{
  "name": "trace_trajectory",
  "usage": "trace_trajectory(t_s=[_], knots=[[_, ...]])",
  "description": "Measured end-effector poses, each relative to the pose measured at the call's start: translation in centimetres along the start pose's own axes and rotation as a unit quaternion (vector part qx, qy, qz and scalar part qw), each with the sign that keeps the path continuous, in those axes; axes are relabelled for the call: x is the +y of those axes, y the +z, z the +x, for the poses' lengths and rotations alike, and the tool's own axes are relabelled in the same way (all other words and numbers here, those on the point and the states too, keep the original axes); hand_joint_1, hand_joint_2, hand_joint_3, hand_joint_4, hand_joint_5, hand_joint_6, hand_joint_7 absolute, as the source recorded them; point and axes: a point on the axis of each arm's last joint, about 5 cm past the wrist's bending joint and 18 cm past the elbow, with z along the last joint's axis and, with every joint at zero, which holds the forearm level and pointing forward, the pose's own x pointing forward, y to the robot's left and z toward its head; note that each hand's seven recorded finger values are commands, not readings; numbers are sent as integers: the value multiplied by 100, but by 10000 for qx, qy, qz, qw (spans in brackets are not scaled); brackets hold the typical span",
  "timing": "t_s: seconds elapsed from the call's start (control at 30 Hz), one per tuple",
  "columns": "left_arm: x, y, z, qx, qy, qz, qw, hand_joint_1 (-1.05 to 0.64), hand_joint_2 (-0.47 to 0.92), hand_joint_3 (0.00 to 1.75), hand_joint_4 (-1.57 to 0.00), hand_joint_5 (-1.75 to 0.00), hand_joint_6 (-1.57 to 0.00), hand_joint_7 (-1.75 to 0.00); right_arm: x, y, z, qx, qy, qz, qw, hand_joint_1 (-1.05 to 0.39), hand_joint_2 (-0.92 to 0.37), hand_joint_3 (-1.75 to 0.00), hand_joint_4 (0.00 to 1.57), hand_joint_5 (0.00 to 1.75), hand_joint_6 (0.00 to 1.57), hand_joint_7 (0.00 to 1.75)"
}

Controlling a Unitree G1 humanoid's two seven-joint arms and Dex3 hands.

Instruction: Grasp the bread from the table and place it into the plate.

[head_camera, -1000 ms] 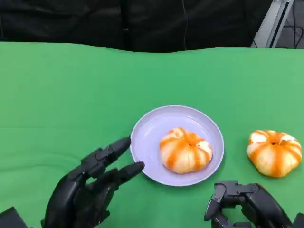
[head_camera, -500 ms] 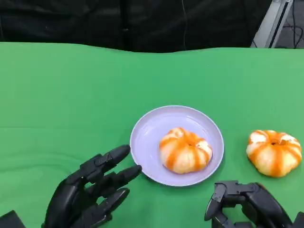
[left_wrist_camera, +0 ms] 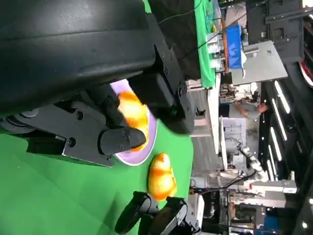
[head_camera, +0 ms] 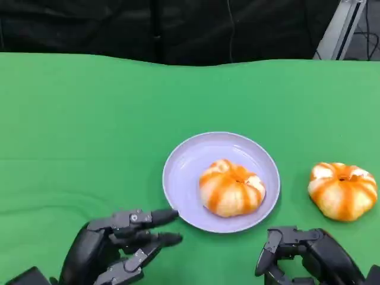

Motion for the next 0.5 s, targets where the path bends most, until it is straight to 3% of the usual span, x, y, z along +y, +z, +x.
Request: trace_trajectory(t_s=[0.03, 0.07, 0.13, 0.33, 0.5], knots=[[-4, -12, -5, 10, -30, -6, 10000, -6, 71, 83, -117, -85, -137, -25, 0, 0, 0, 0, 0, 0, 10000, -12, -61, -96, 83, 147, 86, 117], [-9, -23, -10, 21, -47, -9, 10000, -7, 65, 94, -107, -113, -127, -55, 0, 0, 0, 0, 0, 0, 10000, -11, -62, -96, 83, 147, 86, 117], [-21, -33, -14, 8, -68, 30, 10000, -7, 60, 102, -100, -130, -114, -84, 0, 1, 0, -2, -1, 1, 10000, -11, -61, -96, 82, 147, 86, 117], [-75, -72, -20, -3, -44, 18, 10000, -11, 49, 124, -96, -148, -102, -115, 0, 3, 1, -7, -7, -2, 10000, -13, -60, -98, 82, 146, 86, 116], [-122, -91, -19, -42, -168, 63, 9998, -13, 49, 124, -91, -158, -95, -129, 0, 3, 0, -6, -10, 0, 10000, -12, -60, -98, 82, 147, 86, 117]])
